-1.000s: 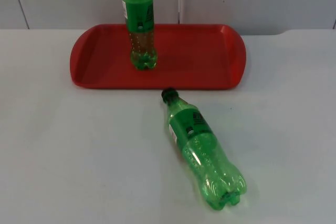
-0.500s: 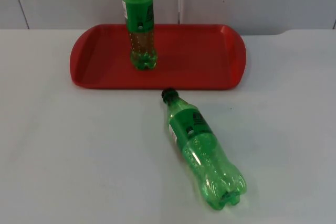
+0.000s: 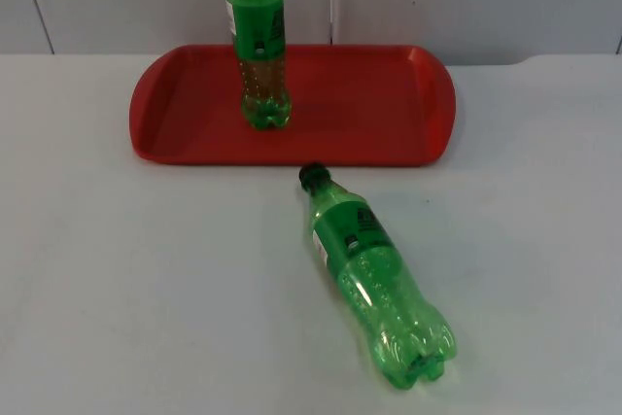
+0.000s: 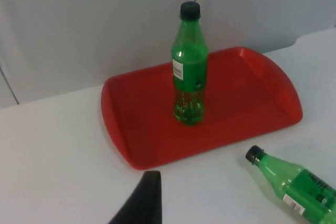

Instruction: Place the bottle upright on the tray.

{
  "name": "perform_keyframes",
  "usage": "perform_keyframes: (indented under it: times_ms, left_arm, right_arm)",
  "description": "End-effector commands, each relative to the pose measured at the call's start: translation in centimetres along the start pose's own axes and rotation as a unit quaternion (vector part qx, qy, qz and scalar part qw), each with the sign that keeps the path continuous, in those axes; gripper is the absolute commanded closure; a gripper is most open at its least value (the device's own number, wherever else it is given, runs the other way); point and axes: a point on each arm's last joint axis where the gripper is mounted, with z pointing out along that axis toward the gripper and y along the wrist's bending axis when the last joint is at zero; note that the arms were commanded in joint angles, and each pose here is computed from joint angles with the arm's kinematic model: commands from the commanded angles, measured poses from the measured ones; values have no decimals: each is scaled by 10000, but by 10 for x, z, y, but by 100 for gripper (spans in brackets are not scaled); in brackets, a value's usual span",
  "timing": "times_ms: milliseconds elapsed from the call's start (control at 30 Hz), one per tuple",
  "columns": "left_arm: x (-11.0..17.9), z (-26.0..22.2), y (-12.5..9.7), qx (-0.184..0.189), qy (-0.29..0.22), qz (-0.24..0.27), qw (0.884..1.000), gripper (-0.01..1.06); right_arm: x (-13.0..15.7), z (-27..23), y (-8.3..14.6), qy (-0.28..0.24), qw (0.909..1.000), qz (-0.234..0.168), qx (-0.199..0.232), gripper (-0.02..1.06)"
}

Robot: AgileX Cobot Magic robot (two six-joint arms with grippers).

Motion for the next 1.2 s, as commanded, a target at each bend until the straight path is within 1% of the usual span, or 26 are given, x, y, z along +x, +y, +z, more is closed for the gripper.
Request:
perform_keyframes:
  times_ms: [0,67,167,333,500,733,833,867,933,1033,1067,1167]
  left_arm:
    - [0,-5,-1,57,-87,-61,9999,0]
    - [1,-8,-2,64,-122,-90,9999,0]
    - [3,-16,-5,198,-217,-247,9993,0]
    - [6,-25,-8,361,-207,-355,9985,0]
    - [10,-34,-10,426,-221,-350,9982,0]
    - [16,-53,-13,511,-364,-322,9975,0]
    - [18,-62,-17,688,-467,-447,9955,0]
    - [18,-62,-17,688,-467,-447,9955,0]
    - [20,-68,-20,842,-518,-456,9941,0]
    - [24,-75,-24,1151,-518,-234,9917,0]
    - [24,-75,-24,1151,-518,-234,9917,0]
    - [31,-83,-28,1535,-386,196,9872,0]
  right_arm:
    - [0,0,0,-29,10000,6,15,20]
    - [0,0,0,-29,10000,6,15,20]
    - [0,0,0,-29,10000,6,15,20]
    - [0,0,0,-29,10000,6,15,20]
    - [0,0,0,-29,10000,6,15,20]
    - [0,0,0,-29,10000,6,15,20]
    - [0,0,0,-29,10000,6,15,20]
    - [0,0,0,-29,10000,6,15,20]
    - [0,0,0,-29,10000,6,15,20]
    - [0,0,0,-29,10000,6,15,20]
    - [0,0,0,-29,10000,6,15,20]
    - [0,0,0,-29,10000,6,15,20]
